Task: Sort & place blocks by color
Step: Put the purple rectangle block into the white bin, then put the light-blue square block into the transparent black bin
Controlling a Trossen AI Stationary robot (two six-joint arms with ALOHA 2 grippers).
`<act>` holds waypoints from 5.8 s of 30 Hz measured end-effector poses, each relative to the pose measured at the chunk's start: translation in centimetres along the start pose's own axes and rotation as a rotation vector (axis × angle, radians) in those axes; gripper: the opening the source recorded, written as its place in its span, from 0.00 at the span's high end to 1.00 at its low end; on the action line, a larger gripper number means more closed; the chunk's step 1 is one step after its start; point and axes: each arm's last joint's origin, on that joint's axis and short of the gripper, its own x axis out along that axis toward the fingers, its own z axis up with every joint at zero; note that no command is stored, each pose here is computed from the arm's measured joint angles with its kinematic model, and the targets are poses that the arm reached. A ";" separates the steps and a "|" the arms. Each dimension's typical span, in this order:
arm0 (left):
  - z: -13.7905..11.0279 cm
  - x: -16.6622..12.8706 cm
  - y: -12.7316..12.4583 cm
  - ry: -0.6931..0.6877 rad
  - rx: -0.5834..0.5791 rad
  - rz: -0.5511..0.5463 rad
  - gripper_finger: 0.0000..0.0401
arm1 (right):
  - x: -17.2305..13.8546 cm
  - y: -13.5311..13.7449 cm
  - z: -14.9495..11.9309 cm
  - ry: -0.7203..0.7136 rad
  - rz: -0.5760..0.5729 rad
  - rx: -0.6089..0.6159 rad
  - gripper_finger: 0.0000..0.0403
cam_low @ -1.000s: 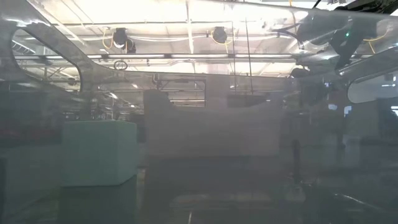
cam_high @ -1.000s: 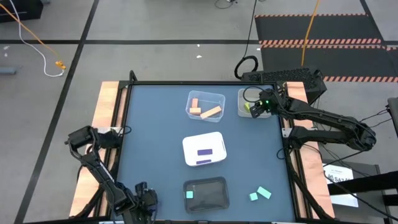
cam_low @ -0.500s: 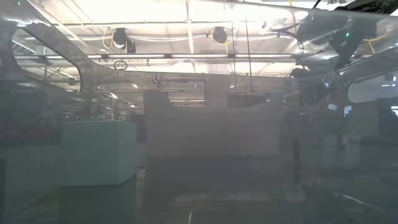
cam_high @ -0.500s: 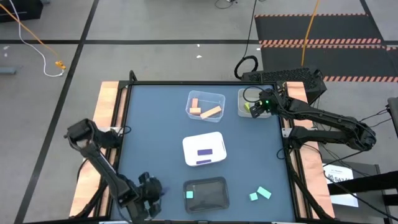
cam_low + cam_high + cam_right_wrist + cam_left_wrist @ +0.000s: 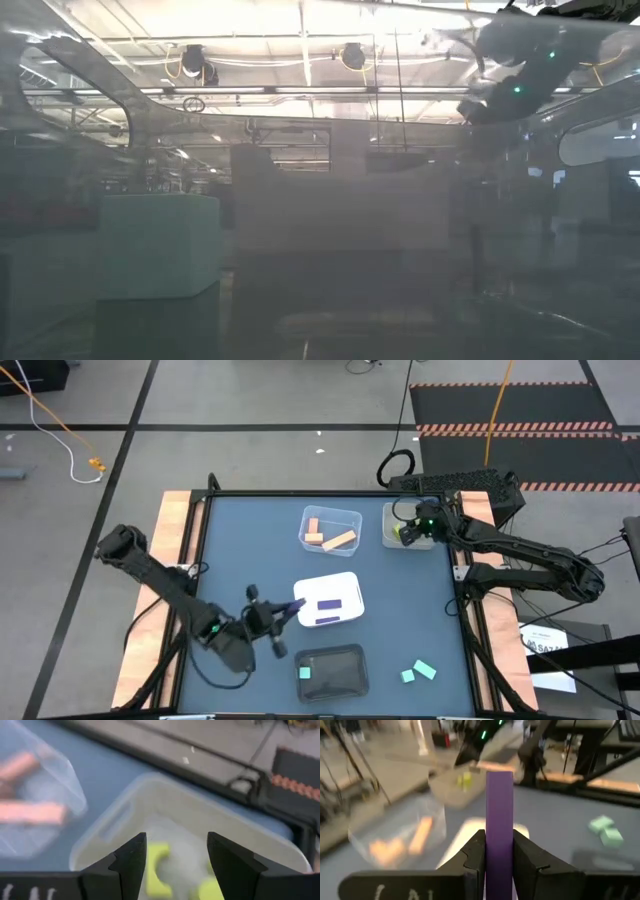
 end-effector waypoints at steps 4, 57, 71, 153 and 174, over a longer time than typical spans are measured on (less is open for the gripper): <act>2.8 2.1 0.3 -0.124 0.059 0.015 0.84 | 0.3 0.5 0.7 -0.105 0.081 0.055 0.50; -6.7 14.3 2.5 0.344 -0.170 -0.096 0.83 | -8.6 13.4 -4.9 0.196 1.422 -0.194 0.50; -6.8 14.3 2.5 0.354 -0.196 -0.086 0.63 | -10.2 14.3 -7.7 0.359 1.314 -0.098 0.50; -0.9 5.4 -0.1 0.223 -0.230 -0.365 0.43 | -15.7 17.8 -21.0 0.410 1.011 -0.864 0.72; -1.3 4.7 -0.5 0.230 -0.158 -0.384 0.43 | -15.9 19.4 -3.4 -0.896 0.879 -0.695 0.72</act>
